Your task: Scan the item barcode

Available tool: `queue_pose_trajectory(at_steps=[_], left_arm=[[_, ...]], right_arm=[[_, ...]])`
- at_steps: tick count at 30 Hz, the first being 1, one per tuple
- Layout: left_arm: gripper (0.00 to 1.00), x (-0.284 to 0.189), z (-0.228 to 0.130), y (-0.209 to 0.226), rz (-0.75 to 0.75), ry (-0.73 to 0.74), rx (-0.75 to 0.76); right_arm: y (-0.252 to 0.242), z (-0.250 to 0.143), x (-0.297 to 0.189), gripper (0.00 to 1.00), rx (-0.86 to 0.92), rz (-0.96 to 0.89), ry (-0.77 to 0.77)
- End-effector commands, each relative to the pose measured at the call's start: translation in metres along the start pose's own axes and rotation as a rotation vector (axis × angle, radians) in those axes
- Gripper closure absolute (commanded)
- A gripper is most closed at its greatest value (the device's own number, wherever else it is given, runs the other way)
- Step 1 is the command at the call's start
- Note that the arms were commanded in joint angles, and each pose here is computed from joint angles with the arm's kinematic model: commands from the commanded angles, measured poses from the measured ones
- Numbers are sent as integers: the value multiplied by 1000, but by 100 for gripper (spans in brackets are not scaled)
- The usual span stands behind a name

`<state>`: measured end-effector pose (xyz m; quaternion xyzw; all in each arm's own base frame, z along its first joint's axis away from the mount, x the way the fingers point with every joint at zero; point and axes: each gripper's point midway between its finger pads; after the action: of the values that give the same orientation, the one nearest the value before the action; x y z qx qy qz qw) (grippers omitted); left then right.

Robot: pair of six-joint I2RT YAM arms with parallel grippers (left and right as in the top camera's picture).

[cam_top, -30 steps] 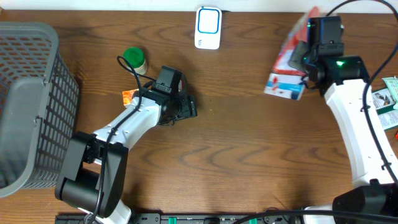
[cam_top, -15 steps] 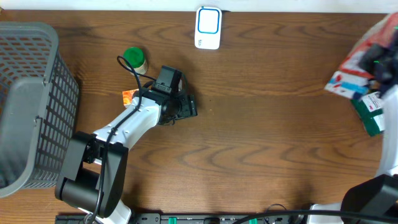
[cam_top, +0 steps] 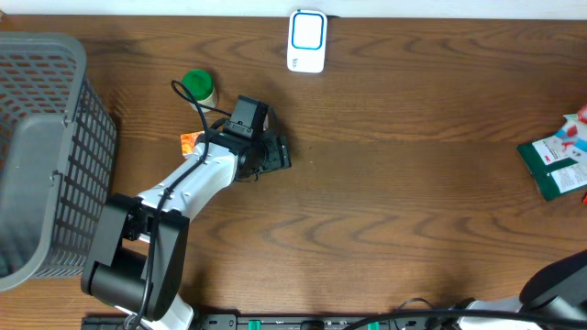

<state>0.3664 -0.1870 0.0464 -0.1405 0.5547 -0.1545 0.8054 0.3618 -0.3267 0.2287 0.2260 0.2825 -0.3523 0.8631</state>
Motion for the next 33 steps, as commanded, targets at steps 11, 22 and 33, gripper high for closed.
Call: queue_pose_trajectory(at_steps=[11, 22, 33], left_arm=[[21, -5, 5, 0, 12, -22, 11], [21, -5, 5, 0, 11, -22, 11], [21, -5, 5, 0, 11, -22, 11]], right_arm=[[25, -14, 10, 99, 112, 87, 54], [29, -16, 8, 99, 163, 91, 64], [85, -24, -8, 99, 306, 413, 181]])
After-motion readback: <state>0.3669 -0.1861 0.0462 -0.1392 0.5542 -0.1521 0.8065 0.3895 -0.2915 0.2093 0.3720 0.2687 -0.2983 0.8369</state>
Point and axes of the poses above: each gripper's point midway between its finger pads, its own x axis out along the fingers, its own y axis along the line the jaws close on, z = x × y, and after that the axes turned 5 degrees about x, right-handed
